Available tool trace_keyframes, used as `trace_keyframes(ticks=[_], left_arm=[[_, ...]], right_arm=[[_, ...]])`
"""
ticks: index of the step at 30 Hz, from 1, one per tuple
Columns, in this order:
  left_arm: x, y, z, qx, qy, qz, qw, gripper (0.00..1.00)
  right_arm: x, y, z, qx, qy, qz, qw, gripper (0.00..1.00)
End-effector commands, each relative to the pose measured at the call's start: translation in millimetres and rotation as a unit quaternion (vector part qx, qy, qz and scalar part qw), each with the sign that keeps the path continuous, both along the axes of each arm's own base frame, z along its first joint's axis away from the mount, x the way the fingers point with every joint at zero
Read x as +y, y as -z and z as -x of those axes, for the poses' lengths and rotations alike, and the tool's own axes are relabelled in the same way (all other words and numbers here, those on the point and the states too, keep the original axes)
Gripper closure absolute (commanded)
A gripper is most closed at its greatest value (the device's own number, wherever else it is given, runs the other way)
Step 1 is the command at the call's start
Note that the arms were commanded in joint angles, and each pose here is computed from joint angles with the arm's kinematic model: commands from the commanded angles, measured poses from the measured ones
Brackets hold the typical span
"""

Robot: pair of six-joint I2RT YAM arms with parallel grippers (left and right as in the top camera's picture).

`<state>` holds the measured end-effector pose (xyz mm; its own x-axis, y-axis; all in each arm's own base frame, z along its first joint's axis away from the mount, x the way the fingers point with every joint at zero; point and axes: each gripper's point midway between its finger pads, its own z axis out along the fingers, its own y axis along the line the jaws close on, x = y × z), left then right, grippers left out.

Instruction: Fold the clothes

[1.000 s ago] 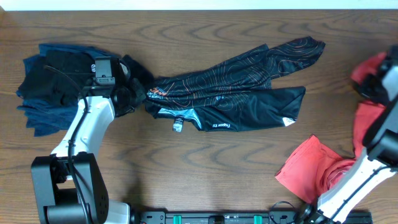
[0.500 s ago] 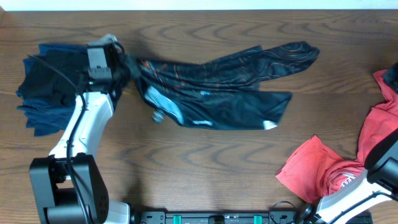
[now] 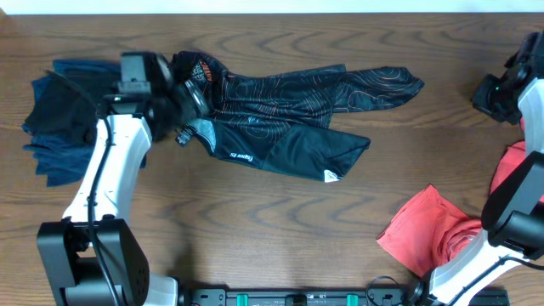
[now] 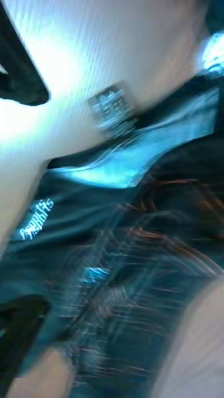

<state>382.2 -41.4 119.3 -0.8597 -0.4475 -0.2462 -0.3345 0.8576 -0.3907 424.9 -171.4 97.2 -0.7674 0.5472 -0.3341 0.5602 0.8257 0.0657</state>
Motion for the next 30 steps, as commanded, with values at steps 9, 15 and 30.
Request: trace_keyframes(ticks=[9,15,30], left_arm=[[-112,49,64,0.103,0.04,0.066,0.992,0.02],[-123,66,74,0.111,-0.016,0.035,0.993,0.02],[-151,98,81,0.124,-0.026,0.004,0.992,0.02]], right_arm=[[17,5,9,0.03,-0.045,-0.009,0.998,0.78],[19,6,13,0.039,-0.045,-0.013,0.998,0.78],[21,7,19,0.05,-0.045,-0.017,0.998,0.78]])
